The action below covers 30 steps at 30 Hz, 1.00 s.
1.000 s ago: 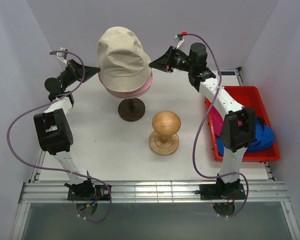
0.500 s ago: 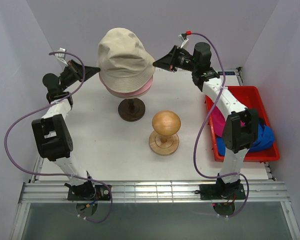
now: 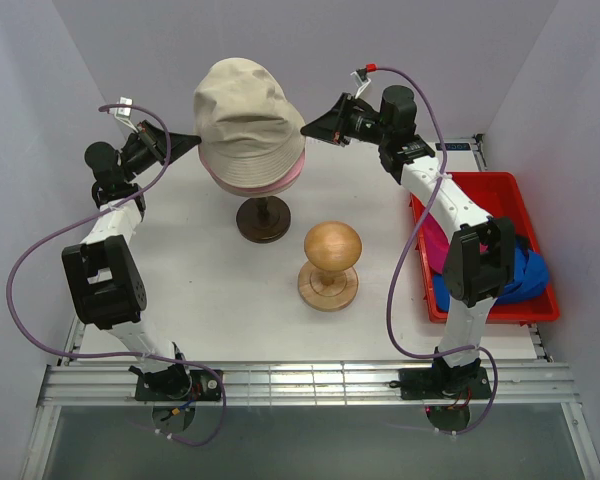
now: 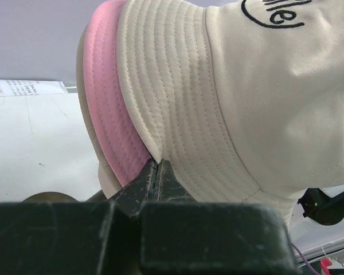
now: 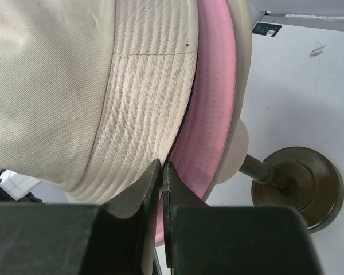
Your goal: Stack the hats
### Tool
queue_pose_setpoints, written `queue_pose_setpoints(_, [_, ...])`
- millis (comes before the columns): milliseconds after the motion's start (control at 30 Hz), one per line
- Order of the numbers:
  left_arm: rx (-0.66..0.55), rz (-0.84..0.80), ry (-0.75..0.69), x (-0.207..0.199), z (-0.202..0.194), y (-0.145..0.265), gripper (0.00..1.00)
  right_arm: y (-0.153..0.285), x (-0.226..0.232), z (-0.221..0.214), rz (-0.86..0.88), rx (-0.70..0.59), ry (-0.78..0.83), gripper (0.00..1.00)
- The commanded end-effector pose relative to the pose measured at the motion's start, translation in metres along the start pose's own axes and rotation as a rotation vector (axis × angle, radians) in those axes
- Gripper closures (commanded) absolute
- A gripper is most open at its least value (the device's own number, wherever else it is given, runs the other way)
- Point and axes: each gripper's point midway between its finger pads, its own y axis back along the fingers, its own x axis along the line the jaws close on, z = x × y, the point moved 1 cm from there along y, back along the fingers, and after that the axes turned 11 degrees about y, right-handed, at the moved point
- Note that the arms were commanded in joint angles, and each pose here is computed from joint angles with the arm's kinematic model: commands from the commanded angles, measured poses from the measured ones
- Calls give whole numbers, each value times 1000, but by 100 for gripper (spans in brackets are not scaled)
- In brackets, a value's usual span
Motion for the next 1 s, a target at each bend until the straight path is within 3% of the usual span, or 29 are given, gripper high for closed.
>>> queue_pose_setpoints(0, [45,55,95,16,-14,10,100,1,-13,-9,-56,40,-13,92])
queue_pose_setpoints(433, [34,55,154,-20,0,6,100,-3,3,-6,-48,34,10,92])
queue_pose_setpoints(967, [-12,304,199,53,-3,17,100,23,-54,-41,-182,69,-39,92])
